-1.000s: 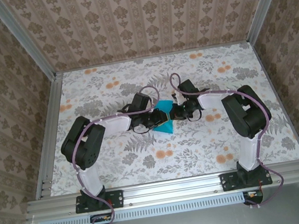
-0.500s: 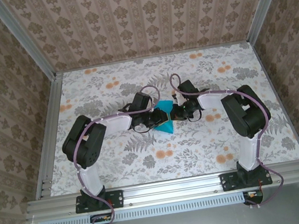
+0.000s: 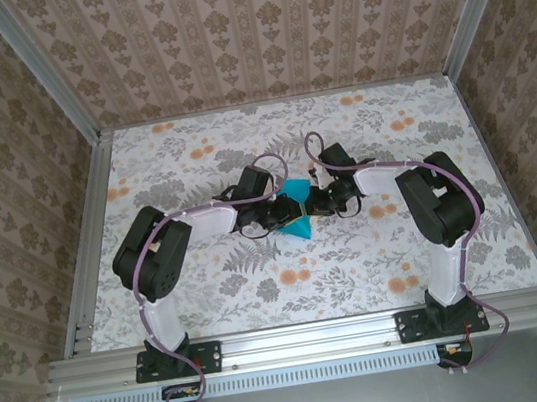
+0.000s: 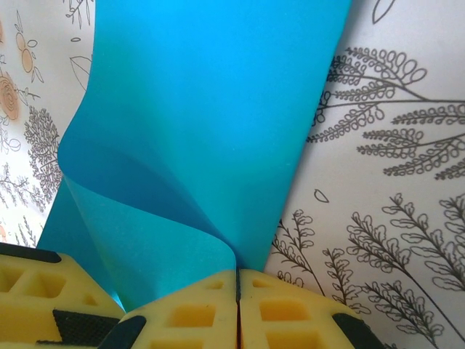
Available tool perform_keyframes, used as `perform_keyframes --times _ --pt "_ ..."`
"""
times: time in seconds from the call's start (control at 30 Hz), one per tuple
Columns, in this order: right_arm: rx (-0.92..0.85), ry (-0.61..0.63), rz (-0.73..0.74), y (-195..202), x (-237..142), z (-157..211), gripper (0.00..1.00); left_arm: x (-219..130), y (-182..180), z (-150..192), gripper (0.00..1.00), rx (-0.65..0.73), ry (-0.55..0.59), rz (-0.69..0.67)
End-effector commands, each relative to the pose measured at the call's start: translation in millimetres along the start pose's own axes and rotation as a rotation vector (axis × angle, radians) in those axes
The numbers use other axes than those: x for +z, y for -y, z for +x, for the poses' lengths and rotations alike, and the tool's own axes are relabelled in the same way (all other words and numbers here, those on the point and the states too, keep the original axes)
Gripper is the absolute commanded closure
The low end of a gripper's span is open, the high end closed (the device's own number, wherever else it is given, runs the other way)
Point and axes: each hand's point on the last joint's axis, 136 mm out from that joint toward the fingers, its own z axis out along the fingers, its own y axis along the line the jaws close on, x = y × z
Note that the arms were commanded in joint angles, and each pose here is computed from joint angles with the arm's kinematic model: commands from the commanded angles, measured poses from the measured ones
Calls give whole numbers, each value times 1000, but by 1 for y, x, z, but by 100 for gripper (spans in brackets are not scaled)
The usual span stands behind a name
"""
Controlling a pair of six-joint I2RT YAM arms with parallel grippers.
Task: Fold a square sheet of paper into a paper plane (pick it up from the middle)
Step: Fold the triangle a second time at the center of the table.
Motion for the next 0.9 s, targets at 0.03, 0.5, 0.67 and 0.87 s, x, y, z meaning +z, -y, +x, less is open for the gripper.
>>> perform_keyframes --times 0.03,0.5,0.67,0.87 --pt "4 -33 12 3 6 4 92 0 11 -9 84 20 10 24" --pt "12 -42 33 8 7 6 92 9 -21 -3 88 -22 -11 -92" --pt "9 -44 29 7 7 6 92 8 -25 -1 88 -24 -10 -110" --pt "0 -45 4 2 8 5 92 8 -26 -1 88 -24 -10 -111"
